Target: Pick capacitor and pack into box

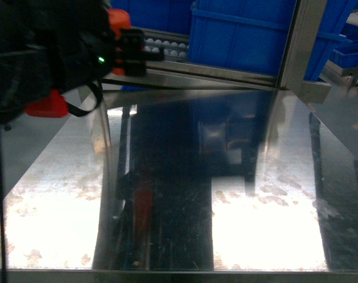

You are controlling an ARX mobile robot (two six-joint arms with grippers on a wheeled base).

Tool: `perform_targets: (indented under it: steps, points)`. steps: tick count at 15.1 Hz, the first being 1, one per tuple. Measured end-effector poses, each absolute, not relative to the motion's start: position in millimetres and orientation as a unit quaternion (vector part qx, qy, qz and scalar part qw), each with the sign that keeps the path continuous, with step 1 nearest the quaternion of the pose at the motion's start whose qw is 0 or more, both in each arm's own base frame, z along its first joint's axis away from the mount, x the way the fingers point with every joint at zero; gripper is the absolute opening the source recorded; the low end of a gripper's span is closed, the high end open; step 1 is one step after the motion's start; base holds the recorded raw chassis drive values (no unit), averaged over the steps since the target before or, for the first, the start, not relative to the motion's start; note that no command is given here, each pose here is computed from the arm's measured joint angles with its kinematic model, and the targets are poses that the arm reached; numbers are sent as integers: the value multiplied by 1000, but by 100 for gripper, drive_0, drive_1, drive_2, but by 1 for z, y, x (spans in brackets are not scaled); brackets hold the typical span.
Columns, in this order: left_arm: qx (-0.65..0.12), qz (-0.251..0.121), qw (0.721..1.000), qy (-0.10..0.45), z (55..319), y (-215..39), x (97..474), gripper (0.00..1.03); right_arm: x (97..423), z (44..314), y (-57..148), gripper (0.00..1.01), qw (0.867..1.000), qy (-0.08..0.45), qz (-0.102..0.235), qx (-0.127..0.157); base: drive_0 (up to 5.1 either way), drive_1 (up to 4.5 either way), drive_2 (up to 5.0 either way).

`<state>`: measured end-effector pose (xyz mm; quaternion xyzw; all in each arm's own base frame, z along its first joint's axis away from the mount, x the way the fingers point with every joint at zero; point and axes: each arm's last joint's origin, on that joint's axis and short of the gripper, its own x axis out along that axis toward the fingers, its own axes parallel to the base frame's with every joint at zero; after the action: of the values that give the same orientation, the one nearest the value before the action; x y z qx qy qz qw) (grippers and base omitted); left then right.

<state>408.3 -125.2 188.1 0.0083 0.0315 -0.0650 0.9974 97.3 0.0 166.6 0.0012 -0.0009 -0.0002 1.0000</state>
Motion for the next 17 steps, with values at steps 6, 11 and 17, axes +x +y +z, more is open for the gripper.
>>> perform_targets:
  steps: [6,11,17]
  points:
    - [-3,24,999,-28,254,-79,299,45,97,167,0,98,1000,-1,0,1,0,0,0]
    - [-18,63,996,-55,271,-69,247,45,97,167,0,98,1000,-1,0,1,0,0,0]
    - [-16,63,997,-51,269,-69,248,45,97,167,0,98,1000,-1,0,1,0,0,0]
